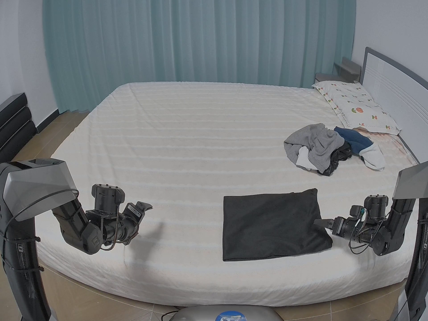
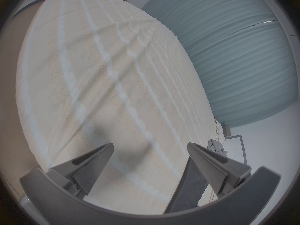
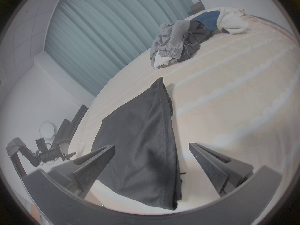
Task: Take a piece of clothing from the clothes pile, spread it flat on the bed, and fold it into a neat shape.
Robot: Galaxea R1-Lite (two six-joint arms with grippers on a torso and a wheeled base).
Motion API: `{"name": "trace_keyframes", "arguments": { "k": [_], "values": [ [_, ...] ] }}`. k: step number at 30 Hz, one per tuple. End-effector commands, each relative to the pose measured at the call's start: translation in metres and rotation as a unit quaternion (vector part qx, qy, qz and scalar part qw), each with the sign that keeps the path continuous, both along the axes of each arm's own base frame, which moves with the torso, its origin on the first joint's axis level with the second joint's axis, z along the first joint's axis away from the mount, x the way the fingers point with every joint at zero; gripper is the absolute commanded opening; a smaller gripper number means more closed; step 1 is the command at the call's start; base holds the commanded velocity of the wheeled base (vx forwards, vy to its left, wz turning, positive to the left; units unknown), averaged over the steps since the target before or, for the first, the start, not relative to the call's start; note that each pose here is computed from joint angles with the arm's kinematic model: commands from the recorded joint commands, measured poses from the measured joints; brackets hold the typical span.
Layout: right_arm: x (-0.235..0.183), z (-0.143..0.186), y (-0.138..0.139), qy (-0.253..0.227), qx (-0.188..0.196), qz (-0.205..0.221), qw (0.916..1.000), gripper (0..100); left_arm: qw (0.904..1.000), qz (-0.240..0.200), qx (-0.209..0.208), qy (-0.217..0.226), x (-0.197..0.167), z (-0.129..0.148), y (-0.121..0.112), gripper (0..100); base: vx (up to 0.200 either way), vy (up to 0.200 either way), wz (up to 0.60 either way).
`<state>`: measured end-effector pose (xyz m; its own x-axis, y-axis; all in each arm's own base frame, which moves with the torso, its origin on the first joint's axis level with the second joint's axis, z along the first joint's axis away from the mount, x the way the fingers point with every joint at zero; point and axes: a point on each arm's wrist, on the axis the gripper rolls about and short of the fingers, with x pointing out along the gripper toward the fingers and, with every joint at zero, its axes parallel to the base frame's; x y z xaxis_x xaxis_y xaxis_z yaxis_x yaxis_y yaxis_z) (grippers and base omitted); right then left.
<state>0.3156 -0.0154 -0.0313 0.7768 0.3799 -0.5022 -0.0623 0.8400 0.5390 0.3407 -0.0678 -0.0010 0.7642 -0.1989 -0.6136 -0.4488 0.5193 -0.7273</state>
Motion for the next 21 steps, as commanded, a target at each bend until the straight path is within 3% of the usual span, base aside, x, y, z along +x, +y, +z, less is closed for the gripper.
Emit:
{"name": "trace_keyframes", "arguments": {
  "k": [1,7,8,21],
  "values": [
    [-0.007,0.001,-0.005,0.001,-0.008,0.009,0.9999,100,1.0000,0.000,-0.001,-0.001,0.001,0.000,0.000,100,0.000,0.000,0.00],
    [-0.015,-0.008,-0.003,0.016,-0.022,0.024,0.9993,100,1.0000,0.000,0.000,0.000,0.000,0.000,0.000,100,0.000,0.000,0.00],
    [-0.016,-0.009,-0.003,0.018,-0.026,0.028,0.9991,0,1.0000,0.000,0.000,0.000,0.000,0.000,0.000,100,0.000,0.000,0.00],
    [-0.024,-0.010,-0.013,0.028,-0.065,0.042,0.9966,0,1.0000,0.000,0.000,0.000,0.000,0.000,0.000,100,0.000,0.000,0.00]
  ]
}}
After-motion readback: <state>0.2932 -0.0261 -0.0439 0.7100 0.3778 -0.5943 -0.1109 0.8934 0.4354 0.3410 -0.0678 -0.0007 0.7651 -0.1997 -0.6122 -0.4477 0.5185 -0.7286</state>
